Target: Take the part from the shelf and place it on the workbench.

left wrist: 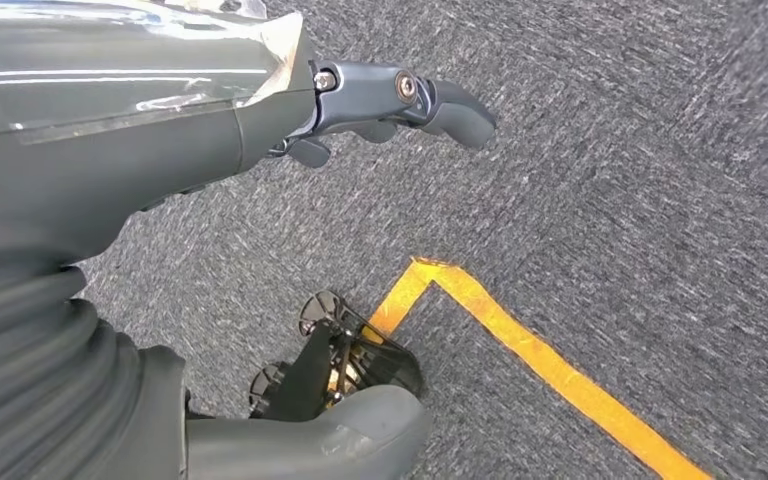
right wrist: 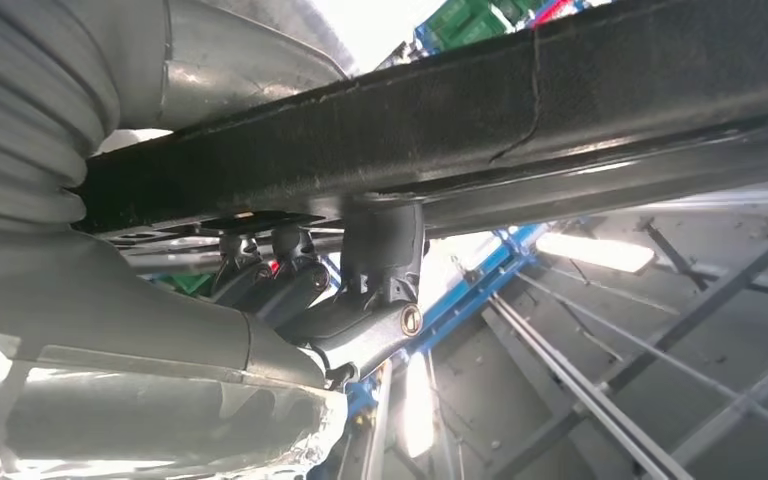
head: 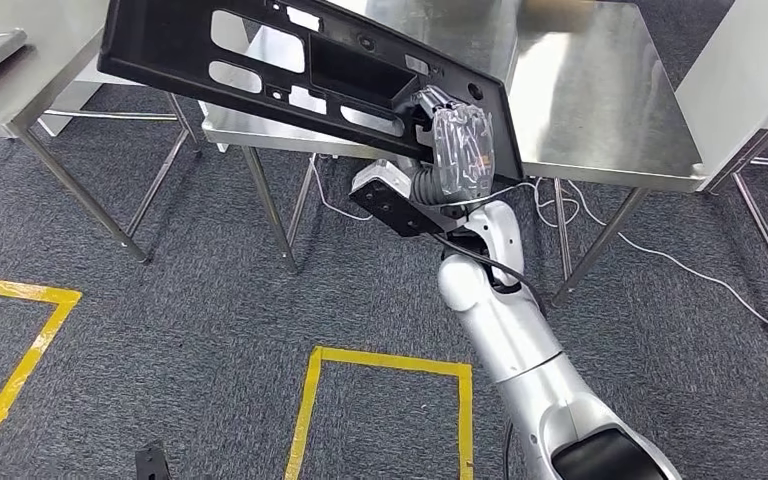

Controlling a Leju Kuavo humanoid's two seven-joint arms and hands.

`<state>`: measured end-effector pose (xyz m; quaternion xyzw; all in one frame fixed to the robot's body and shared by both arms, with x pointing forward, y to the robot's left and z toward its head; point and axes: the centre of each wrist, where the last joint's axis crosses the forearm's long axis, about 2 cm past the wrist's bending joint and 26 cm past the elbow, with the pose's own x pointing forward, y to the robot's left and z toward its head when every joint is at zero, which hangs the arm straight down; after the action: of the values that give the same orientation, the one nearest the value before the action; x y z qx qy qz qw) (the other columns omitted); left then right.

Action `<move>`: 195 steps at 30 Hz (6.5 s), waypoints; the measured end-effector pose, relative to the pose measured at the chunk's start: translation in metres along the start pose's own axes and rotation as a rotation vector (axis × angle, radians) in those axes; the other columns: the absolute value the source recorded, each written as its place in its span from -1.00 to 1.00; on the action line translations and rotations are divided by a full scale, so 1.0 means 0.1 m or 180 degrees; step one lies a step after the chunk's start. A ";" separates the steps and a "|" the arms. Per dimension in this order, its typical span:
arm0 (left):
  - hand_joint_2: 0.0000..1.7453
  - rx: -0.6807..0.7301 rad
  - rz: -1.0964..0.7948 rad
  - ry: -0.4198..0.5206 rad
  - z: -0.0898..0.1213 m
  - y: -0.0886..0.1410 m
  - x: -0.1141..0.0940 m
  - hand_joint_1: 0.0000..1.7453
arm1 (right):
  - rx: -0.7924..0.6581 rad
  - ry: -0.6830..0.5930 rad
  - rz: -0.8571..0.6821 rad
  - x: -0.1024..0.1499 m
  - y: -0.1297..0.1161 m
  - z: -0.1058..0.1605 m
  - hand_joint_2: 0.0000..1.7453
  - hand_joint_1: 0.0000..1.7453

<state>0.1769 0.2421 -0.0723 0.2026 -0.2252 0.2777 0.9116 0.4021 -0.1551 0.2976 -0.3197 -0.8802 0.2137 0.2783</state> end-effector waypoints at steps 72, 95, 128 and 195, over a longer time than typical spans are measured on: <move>1.00 0.0044 -0.0150 -0.0222 0.01 0.01 -0.01 -1.00 | -0.0343 0.0596 0.0656 -0.83 -0.16 0.39 1.00 0.98; 1.00 0.0039 -0.0170 -0.0470 0.01 -0.04 0.07 -1.00 | 0.0112 0.1796 0.1298 -1.49 -0.21 0.74 1.00 0.98; -1.00 0.0013 -0.0189 -0.0428 0.02 -0.05 0.08 -1.00 | 0.1142 0.2951 0.1653 -1.80 -0.08 1.41 -1.00 -1.00; -1.00 0.0285 0.0826 0.0572 -0.10 0.61 -0.66 -1.00 | 0.0098 0.1193 -0.2222 0.08 0.78 2.15 -1.00 -1.00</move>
<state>0.0940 0.2664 -0.0996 0.1866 -0.1543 0.4199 0.8747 0.2976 -0.1373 0.0951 -0.0306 -0.8666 0.0574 0.4948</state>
